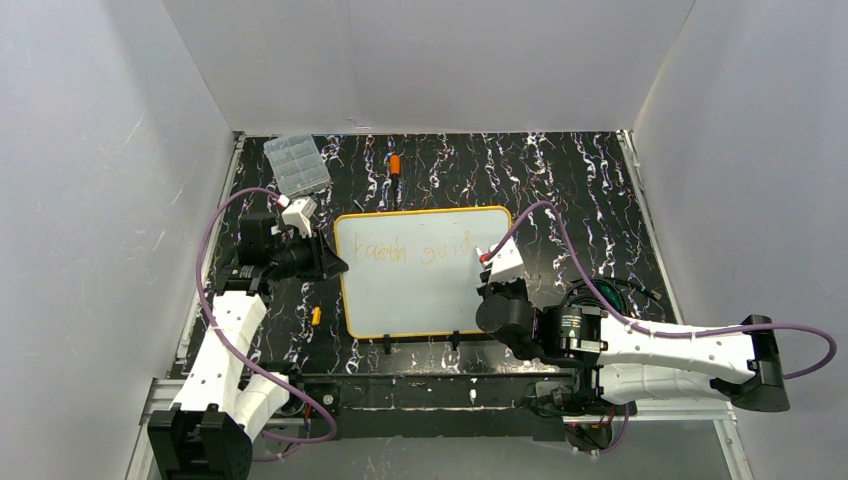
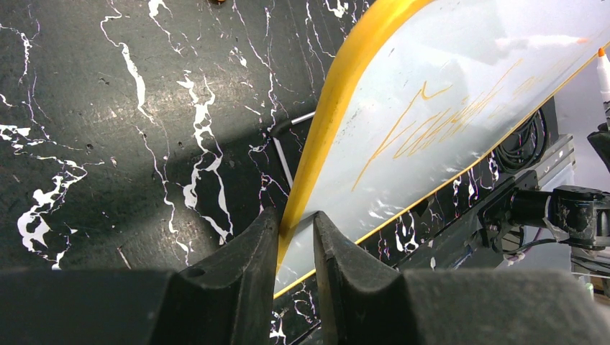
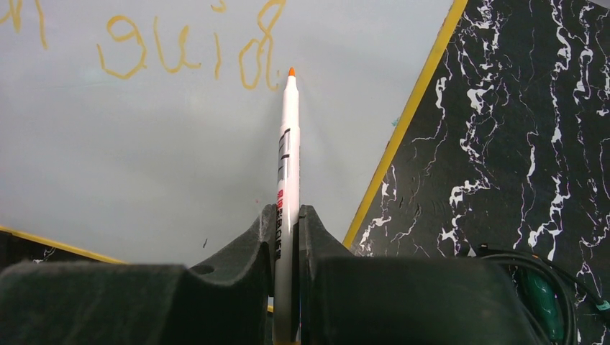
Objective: Write a sentence on the whiteboard
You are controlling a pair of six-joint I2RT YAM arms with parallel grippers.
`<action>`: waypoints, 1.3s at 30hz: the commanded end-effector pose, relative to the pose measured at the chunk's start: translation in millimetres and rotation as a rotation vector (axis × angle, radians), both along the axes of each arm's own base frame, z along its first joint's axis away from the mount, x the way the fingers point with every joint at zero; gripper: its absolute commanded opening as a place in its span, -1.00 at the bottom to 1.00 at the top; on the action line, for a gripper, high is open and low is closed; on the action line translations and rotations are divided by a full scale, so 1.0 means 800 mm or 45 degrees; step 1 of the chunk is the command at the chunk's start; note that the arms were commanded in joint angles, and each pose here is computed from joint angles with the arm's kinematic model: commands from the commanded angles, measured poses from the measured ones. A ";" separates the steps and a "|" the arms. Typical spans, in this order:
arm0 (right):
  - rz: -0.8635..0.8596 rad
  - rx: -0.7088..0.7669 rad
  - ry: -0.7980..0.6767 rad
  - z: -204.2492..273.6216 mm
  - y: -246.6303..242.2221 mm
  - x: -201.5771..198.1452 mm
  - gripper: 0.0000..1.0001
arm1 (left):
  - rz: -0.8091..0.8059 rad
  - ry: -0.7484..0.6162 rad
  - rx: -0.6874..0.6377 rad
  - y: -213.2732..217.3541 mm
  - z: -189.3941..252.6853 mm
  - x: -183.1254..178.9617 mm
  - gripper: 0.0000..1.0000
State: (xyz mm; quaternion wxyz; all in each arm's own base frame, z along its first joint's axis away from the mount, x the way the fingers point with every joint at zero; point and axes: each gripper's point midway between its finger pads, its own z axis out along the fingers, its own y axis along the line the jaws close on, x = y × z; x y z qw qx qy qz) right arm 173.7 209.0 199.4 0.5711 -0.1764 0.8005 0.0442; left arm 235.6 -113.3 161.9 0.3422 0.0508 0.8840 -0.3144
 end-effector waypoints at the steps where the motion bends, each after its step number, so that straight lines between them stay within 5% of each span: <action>1: -0.033 0.083 -0.047 0.028 0.008 0.005 -0.97 | -0.020 -0.027 -0.015 -0.003 0.010 0.000 -0.57; 39: -0.113 0.018 -0.039 0.013 -0.007 0.014 -0.97 | -0.021 -0.027 -0.014 -0.004 0.010 0.000 -0.57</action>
